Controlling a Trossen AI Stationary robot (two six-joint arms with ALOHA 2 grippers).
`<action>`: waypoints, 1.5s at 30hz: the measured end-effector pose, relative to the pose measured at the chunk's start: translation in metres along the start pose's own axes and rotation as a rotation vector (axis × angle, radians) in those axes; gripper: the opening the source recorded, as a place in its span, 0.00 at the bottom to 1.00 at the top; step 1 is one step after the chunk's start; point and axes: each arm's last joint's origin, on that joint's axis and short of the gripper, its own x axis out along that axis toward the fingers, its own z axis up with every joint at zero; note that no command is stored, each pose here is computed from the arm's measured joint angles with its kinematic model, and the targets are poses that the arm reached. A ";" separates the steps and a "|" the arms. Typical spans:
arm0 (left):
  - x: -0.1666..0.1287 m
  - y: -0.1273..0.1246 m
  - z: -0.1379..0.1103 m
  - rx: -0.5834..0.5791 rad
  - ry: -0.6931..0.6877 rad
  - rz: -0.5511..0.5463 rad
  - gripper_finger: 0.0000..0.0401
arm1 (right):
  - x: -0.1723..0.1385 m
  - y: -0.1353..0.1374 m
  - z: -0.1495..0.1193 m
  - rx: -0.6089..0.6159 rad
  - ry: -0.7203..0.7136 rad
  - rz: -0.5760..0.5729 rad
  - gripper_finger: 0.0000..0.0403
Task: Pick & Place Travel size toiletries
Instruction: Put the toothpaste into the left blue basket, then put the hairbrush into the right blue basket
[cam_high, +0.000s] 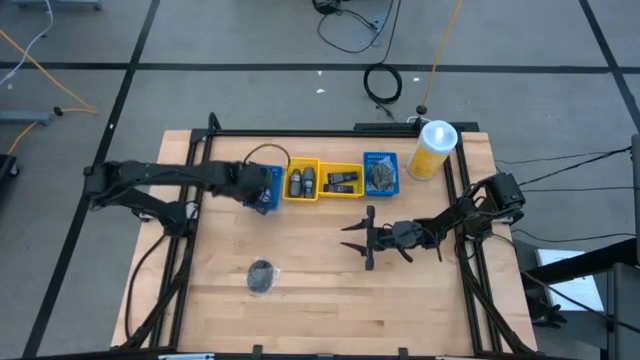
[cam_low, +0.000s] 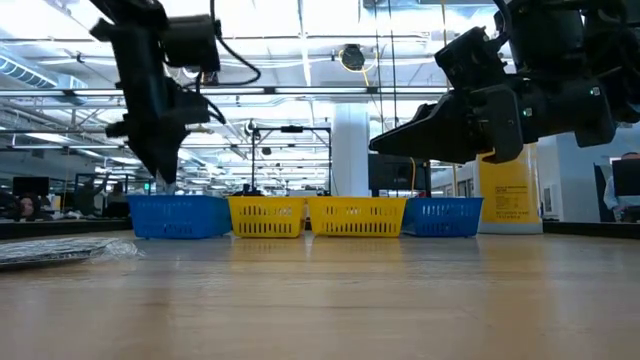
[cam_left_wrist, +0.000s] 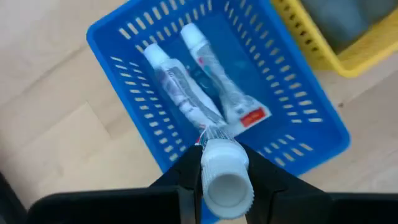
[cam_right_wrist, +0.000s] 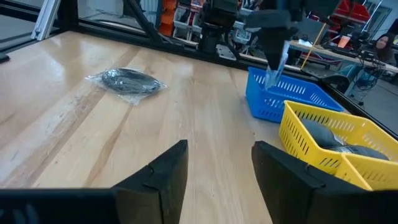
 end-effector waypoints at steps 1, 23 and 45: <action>0.002 0.005 0.004 -0.002 0.022 -0.018 0.17 | 0.000 0.000 0.000 0.002 0.000 0.000 0.42; 0.008 0.066 0.047 -0.115 -0.044 -0.160 0.63 | 0.000 0.000 0.000 -0.001 0.001 0.000 0.42; -0.050 -0.103 -0.154 0.562 -0.168 -0.450 0.62 | -0.028 0.008 0.006 -0.196 0.053 -0.054 0.42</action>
